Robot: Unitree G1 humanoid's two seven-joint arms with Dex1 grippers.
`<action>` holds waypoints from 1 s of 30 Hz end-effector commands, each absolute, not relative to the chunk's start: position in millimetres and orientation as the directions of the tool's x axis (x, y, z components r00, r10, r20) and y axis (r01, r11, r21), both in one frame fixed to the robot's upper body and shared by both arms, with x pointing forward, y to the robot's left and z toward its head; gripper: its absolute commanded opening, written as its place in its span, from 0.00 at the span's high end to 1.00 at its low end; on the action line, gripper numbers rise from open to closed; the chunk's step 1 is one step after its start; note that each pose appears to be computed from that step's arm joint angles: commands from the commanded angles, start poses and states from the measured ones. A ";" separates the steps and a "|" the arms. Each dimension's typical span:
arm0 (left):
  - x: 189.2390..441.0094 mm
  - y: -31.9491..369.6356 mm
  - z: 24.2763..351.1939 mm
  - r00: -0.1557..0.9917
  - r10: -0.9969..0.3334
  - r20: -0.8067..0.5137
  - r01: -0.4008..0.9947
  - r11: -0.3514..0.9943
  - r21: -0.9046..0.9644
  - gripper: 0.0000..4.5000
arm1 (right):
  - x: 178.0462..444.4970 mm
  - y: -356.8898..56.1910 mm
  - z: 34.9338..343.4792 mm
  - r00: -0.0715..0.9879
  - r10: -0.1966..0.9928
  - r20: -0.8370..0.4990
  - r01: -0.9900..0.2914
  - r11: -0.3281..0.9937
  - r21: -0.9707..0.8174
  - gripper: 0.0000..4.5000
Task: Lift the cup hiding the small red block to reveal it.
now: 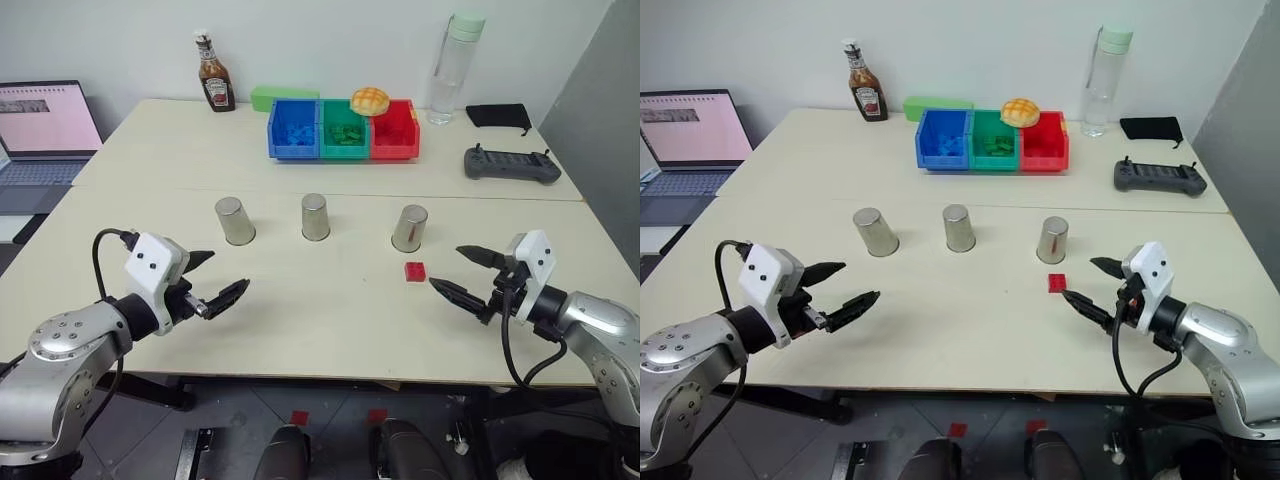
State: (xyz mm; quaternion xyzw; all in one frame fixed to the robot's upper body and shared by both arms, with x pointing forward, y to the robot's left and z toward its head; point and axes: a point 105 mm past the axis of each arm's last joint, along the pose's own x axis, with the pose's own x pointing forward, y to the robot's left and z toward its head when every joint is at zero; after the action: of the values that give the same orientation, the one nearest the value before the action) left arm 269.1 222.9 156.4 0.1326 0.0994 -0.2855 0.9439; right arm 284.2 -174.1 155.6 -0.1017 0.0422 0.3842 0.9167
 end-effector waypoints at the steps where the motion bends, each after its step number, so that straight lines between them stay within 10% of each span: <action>1: 267.6 223.7 166.8 0.822 -0.514 -0.245 0.565 0.790 0.238 0.00 | 281.8 -175.7 162.0 0.697 0.704 -0.134 -0.715 0.672 -0.190 0.02; 30: 274.3 221.9 167.9 0.818 -0.513 -0.261 0.570 0.785 0.242 0.00 | 270.5 -180.9 150.9 0.676 0.708 -0.207 -0.737 0.658 -0.156 0.02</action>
State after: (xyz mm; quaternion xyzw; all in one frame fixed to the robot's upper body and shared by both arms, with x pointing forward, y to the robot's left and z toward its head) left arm 274.3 223.2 160.6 0.1437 0.1002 -0.2860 0.9421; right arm 271.1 -182.4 138.0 -0.1075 0.0849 0.3957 0.9081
